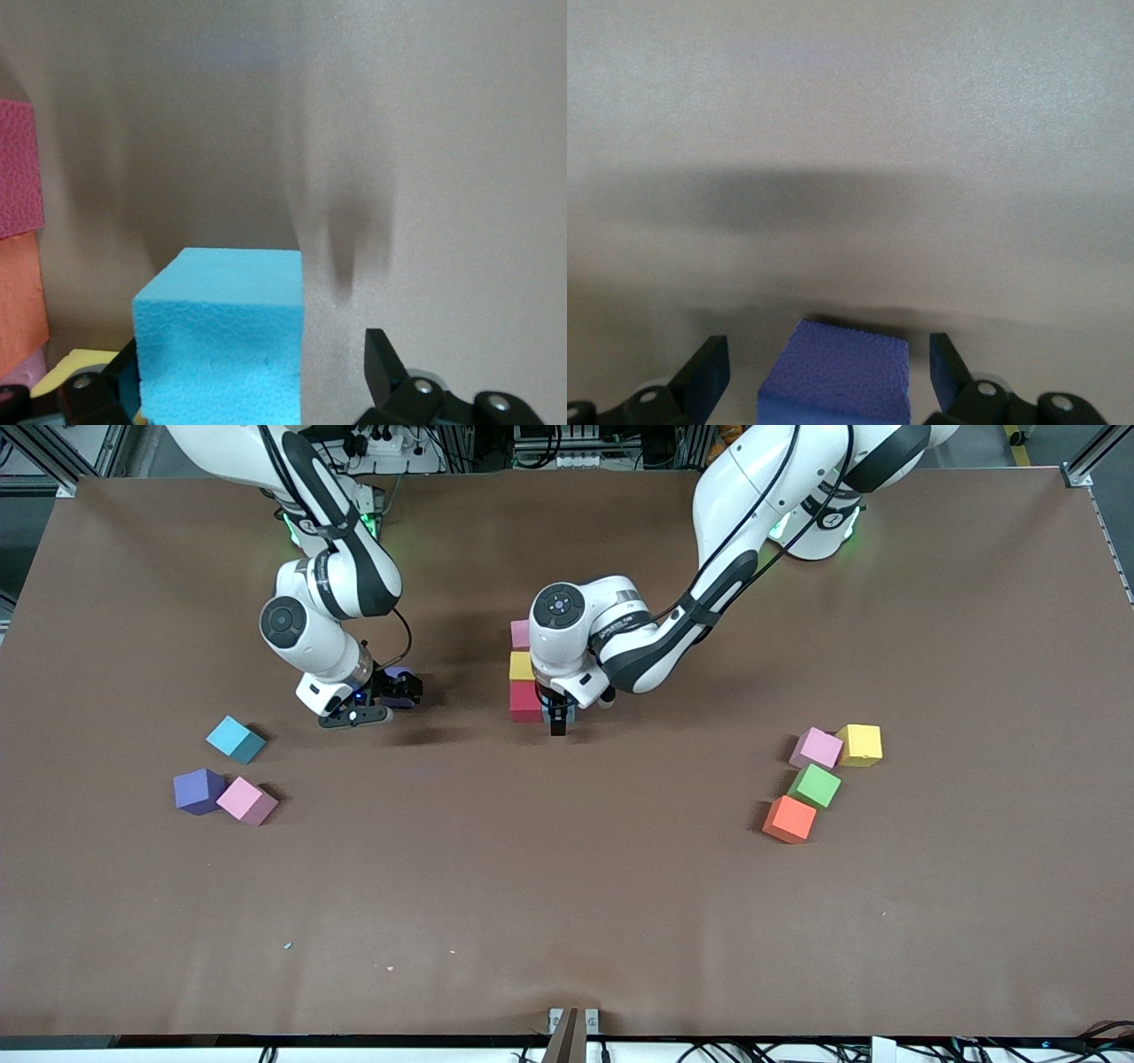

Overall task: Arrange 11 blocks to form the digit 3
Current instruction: 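Grasp the lavender cube with the right gripper while the left gripper releases cyan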

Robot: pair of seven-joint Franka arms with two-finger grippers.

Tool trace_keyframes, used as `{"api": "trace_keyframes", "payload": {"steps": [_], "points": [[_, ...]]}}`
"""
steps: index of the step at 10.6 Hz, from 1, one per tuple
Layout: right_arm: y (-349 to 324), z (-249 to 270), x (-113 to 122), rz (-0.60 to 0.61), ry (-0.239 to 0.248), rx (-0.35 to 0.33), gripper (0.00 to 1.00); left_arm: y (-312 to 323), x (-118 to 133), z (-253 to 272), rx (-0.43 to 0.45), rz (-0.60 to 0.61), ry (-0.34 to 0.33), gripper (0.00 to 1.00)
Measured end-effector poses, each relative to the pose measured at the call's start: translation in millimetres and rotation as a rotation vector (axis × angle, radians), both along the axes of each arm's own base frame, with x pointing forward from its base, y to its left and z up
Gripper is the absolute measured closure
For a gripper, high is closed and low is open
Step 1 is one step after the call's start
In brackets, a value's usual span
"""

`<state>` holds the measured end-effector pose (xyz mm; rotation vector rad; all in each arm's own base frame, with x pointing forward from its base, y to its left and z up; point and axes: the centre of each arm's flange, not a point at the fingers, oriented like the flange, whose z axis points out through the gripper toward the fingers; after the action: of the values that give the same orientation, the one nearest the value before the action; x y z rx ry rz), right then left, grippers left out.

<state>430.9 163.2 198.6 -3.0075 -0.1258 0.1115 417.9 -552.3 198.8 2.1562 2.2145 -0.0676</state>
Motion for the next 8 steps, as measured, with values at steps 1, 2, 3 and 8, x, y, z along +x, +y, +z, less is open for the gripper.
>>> {"api": "trace_keyframes", "payload": {"steps": [1, 2, 3, 8], "points": [[-0.4, -0.5, -0.7, 0.000, 0.000, -0.001, 0.00, -0.4, 0.9, 2.1, -0.001, -0.004, -0.006, 0.00], [-1.6, -2.1, -2.6, -0.002, -0.001, -0.003, 0.00, -0.7, 1.9, 4.6, -0.001, -0.011, -0.013, 0.00], [-3.7, -5.3, -6.6, -0.003, 0.002, -0.007, 0.00, -0.5, 2.0, 7.2, 0.005, -0.020, -0.017, 0.00], [-7.0, -11.3, -14.6, -0.005, 0.017, -0.015, 0.03, 1.3, 3.0, 26.1, 0.033, -0.032, -0.031, 0.00]]}}
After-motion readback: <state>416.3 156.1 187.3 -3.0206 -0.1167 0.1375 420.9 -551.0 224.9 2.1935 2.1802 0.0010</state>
